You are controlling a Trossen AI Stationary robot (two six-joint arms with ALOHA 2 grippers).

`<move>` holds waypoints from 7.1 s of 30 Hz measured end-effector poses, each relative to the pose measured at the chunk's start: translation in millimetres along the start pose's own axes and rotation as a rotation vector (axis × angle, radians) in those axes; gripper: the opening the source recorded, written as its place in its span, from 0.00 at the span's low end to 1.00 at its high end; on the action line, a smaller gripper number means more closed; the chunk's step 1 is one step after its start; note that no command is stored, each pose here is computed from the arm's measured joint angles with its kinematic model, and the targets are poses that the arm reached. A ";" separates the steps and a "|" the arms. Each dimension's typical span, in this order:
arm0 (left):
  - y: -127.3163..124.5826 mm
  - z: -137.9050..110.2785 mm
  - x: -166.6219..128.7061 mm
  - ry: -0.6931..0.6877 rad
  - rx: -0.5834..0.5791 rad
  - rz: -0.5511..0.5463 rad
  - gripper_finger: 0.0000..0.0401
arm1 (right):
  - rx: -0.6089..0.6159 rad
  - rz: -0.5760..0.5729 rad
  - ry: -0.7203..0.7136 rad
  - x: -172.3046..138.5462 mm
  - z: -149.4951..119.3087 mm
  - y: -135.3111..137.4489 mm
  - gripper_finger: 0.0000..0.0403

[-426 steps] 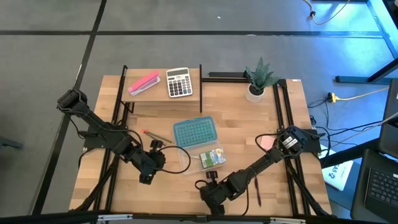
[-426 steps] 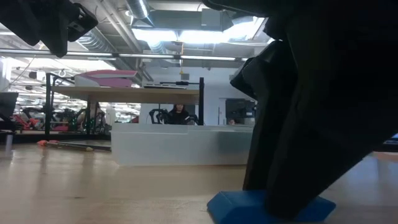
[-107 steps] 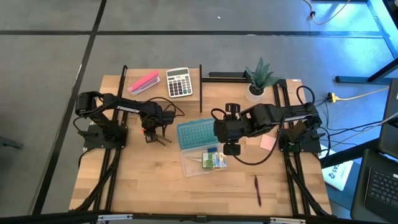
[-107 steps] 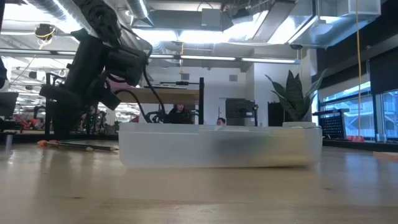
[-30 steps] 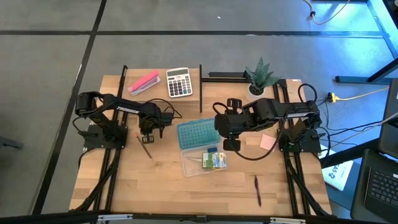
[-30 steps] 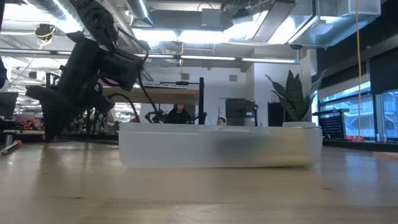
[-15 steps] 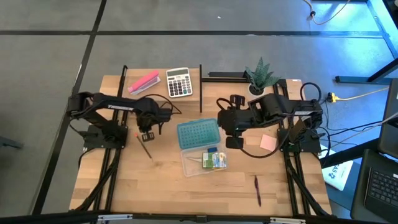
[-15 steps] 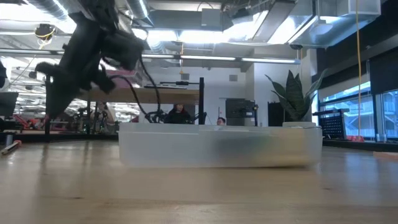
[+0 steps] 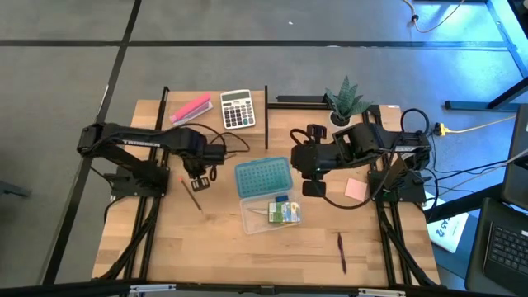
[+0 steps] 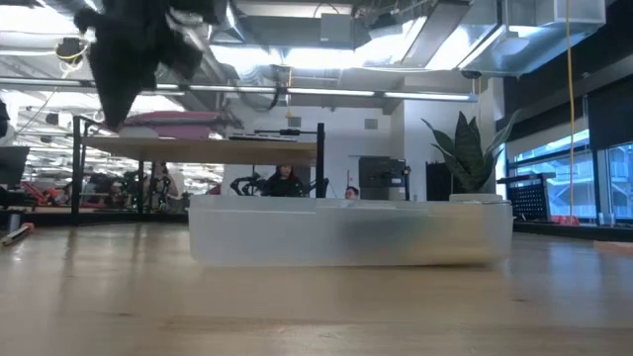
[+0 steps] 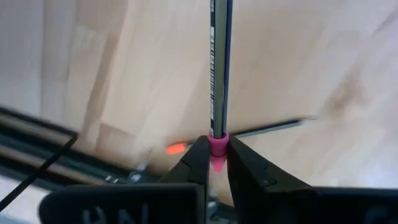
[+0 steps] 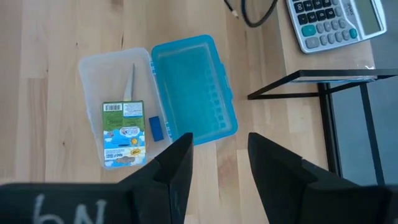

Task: Pack school essentials
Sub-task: Put the pink pencil into the blue supply box, then put the orange pencil into the blue supply box

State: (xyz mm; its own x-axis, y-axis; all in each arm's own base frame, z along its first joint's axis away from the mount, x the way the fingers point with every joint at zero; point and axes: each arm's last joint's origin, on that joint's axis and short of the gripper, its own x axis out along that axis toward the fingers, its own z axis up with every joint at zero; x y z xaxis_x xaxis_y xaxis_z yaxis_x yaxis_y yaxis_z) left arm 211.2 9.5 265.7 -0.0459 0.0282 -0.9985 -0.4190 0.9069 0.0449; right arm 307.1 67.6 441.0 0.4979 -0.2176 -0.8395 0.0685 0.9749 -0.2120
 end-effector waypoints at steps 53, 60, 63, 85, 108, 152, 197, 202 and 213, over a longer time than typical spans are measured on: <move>-139.1 79.8 82.4 -0.348 0.221 -0.133 0.07 | 0.080 0.065 -0.088 -40.7 -18.2 -6.0 0.39; -140.2 81.0 87.2 -0.339 0.222 -0.126 0.07 | 0.077 0.065 -0.088 -40.6 -18.2 -6.0 0.39; -140.3 81.1 87.8 -0.337 0.222 -0.125 0.08 | 0.077 0.065 -0.088 -40.4 -18.1 -5.9 0.39; -139.4 82.4 89.5 -0.345 0.207 -0.102 0.12 | 0.073 0.064 -0.087 -40.4 -18.1 -5.9 0.39; -122.2 76.2 69.9 -0.267 0.160 -0.180 0.17 | 0.052 0.063 -0.088 -40.3 -18.1 -6.0 0.39; -38.9 -37.2 116.6 0.231 -0.575 -0.016 0.17 | 0.031 0.066 -0.106 -40.5 -16.3 -5.7 0.39; -27.3 -20.2 110.9 -0.063 -0.279 0.123 0.17 | 0.044 0.074 -0.142 -41.0 -12.8 -5.0 0.39; -10.3 -32.2 98.2 0.044 -0.392 0.138 0.17 | 0.043 0.074 -0.142 -41.0 -12.7 -5.0 0.39; 12.2 -37.6 99.4 0.104 -0.486 0.173 0.17 | 0.043 0.074 -0.147 -41.1 -12.3 -4.9 0.39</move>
State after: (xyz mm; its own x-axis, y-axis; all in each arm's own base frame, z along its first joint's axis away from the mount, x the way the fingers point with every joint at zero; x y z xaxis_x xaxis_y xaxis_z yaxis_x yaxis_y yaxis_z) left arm 167.4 7.5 168.1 -0.2309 0.0966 -0.9682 -0.7682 0.5925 0.2424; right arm 275.7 71.2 470.4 0.6236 -0.1384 -0.7694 0.0618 0.9899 -0.1280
